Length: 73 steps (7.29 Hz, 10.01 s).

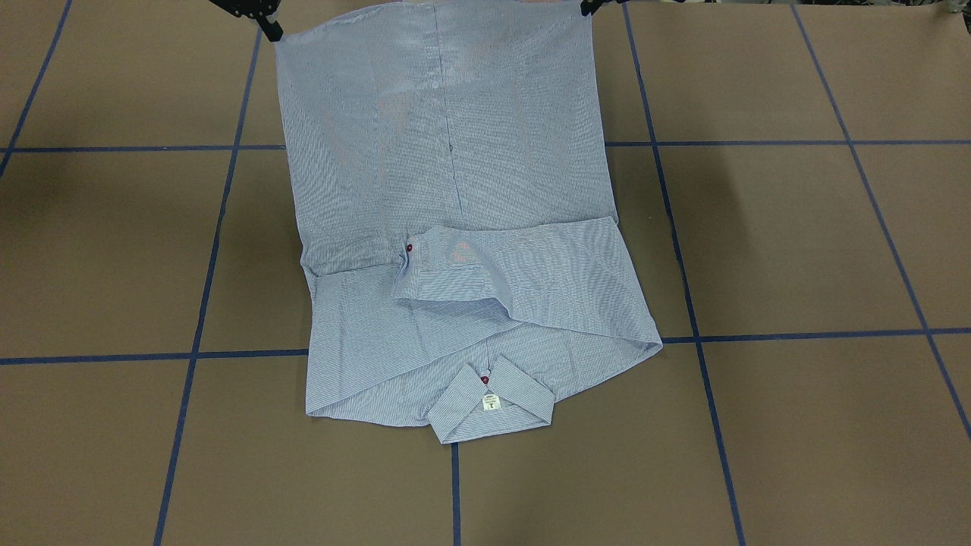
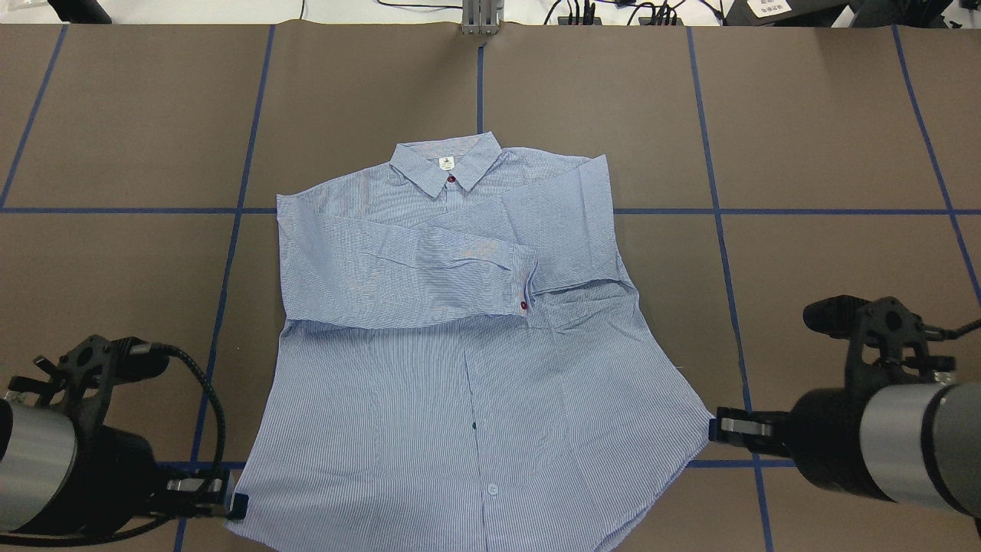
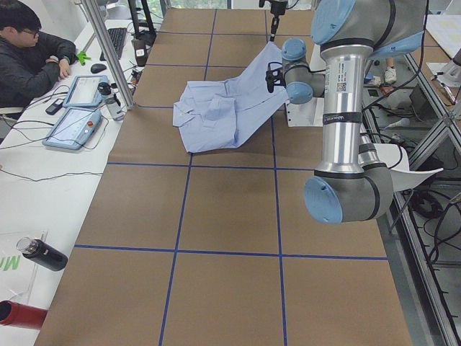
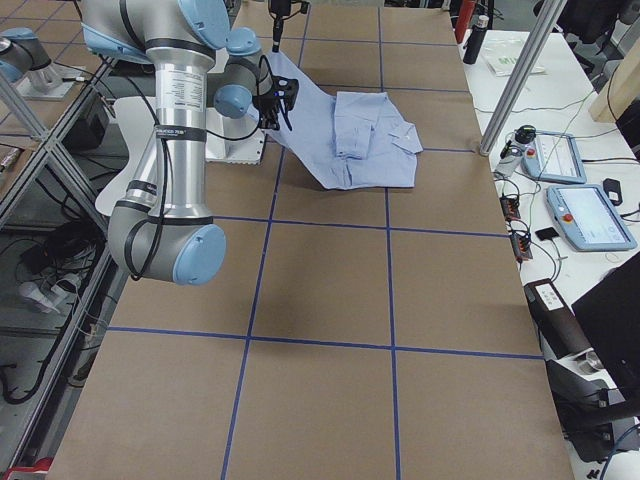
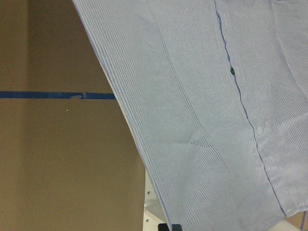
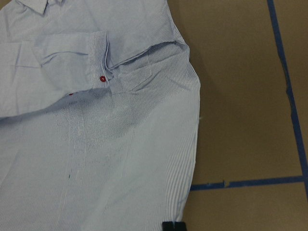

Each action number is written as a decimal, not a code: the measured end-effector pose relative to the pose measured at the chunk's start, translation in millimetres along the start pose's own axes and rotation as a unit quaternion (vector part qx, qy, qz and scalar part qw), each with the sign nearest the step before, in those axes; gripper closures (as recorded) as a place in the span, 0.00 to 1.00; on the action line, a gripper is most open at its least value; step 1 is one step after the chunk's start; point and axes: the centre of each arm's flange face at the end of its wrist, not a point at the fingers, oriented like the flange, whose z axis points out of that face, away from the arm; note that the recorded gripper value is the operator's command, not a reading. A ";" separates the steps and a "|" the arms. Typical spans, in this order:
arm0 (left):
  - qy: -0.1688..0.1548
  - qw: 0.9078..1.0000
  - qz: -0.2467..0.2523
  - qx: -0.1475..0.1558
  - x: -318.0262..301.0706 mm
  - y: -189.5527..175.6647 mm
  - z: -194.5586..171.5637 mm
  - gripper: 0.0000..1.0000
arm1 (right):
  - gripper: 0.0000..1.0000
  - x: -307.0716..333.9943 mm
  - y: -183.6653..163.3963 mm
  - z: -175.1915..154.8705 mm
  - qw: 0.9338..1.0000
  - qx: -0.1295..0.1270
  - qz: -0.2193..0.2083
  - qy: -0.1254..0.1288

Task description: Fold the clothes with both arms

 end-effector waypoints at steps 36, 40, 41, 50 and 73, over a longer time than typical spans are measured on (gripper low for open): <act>-0.028 0.983 0.107 0.146 -106.8 -225.2 160.4 0.32 | 0.00 -35.7 -334.1 148.5 0.996 0.073 -0.053 -0.003; -0.029 0.984 0.104 0.143 -102.5 -226.4 168.6 1.00 | 0.00 -36.3 -333.9 148.3 0.996 0.073 -0.054 -0.004; -0.029 0.984 0.103 0.143 -103.3 -225.5 168.0 1.00 | 0.00 -36.5 -333.6 148.6 0.996 0.073 -0.054 -0.004; -0.175 0.943 0.155 0.236 -167.9 -457.1 92.5 1.00 | 0.00 -45.3 -322.4 152.3 0.996 0.067 -0.059 -0.010; -0.047 0.969 0.117 0.211 -34.5 -355.8 50.5 0.00 | 0.30 -183.3 -112.6 317.0 0.977 0.105 0.173 0.071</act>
